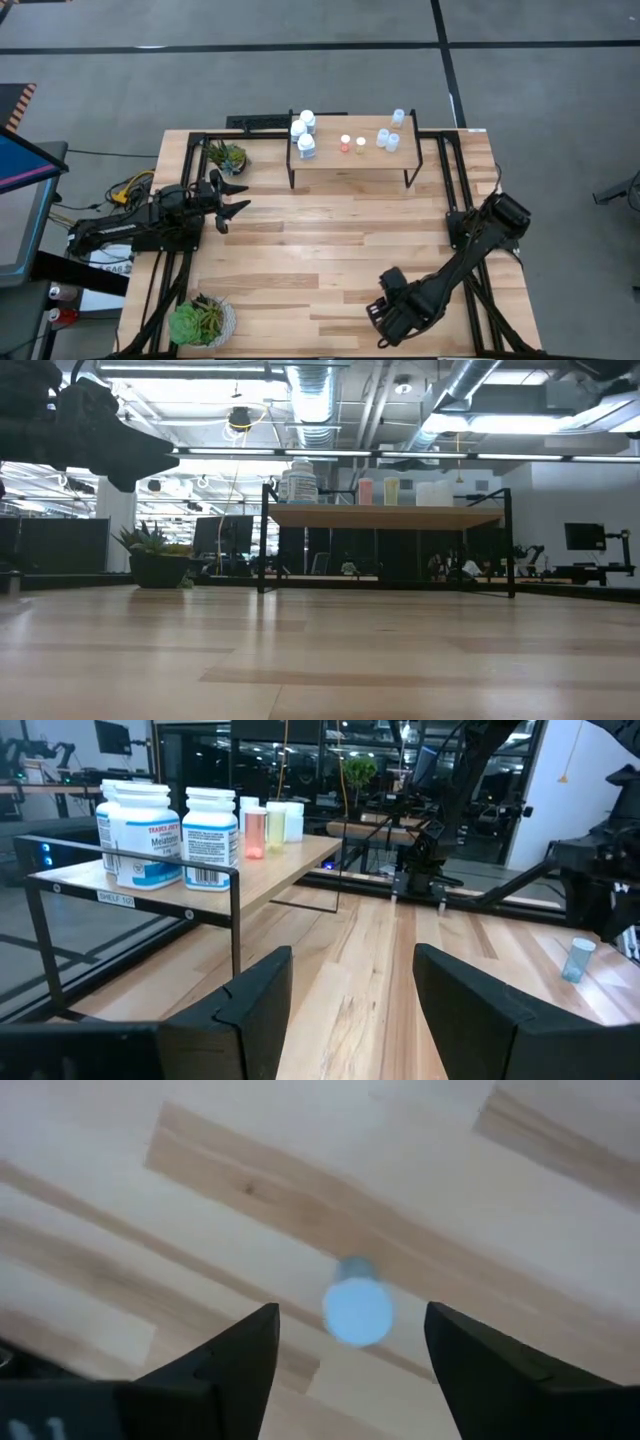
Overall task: Pick and place medicine bottles onto shelf by color
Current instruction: Put the blue pill bottle on the shelf
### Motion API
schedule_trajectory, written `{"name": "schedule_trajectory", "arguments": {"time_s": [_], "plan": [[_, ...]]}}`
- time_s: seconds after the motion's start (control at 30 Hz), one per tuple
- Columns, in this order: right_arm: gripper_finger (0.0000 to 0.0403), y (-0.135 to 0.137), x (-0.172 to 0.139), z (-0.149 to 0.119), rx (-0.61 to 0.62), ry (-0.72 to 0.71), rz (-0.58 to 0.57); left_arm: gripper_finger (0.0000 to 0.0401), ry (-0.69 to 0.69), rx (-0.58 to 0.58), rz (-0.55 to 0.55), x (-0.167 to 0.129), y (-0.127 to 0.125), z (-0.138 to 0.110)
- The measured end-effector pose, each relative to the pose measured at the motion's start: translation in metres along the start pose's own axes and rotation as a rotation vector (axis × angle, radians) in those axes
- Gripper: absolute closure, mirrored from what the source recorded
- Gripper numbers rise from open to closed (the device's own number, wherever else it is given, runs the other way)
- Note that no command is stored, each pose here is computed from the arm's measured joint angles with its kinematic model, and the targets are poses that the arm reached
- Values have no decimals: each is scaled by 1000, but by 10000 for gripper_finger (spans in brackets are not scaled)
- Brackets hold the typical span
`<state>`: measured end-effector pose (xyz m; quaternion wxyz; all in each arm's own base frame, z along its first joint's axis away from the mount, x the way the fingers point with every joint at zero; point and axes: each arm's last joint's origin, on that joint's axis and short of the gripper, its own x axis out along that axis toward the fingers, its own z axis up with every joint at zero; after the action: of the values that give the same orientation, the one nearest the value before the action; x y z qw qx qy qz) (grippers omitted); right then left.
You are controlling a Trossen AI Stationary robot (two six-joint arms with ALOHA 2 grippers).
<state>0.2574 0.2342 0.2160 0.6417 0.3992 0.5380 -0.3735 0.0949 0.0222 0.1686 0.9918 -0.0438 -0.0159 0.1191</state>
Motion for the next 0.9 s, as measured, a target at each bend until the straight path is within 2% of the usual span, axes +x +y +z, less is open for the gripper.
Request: {"name": "schedule_trajectory", "arguments": {"time_s": [0.53, 0.9], "plan": [[126, 2, 12, -5, 12, -9, -30, 205, 0, -5, 0, 0, 0, 0], [126, 1, 19, 1, 2, -2, -41, 205, 0, -7, 0, 0, 0, 0]]}}
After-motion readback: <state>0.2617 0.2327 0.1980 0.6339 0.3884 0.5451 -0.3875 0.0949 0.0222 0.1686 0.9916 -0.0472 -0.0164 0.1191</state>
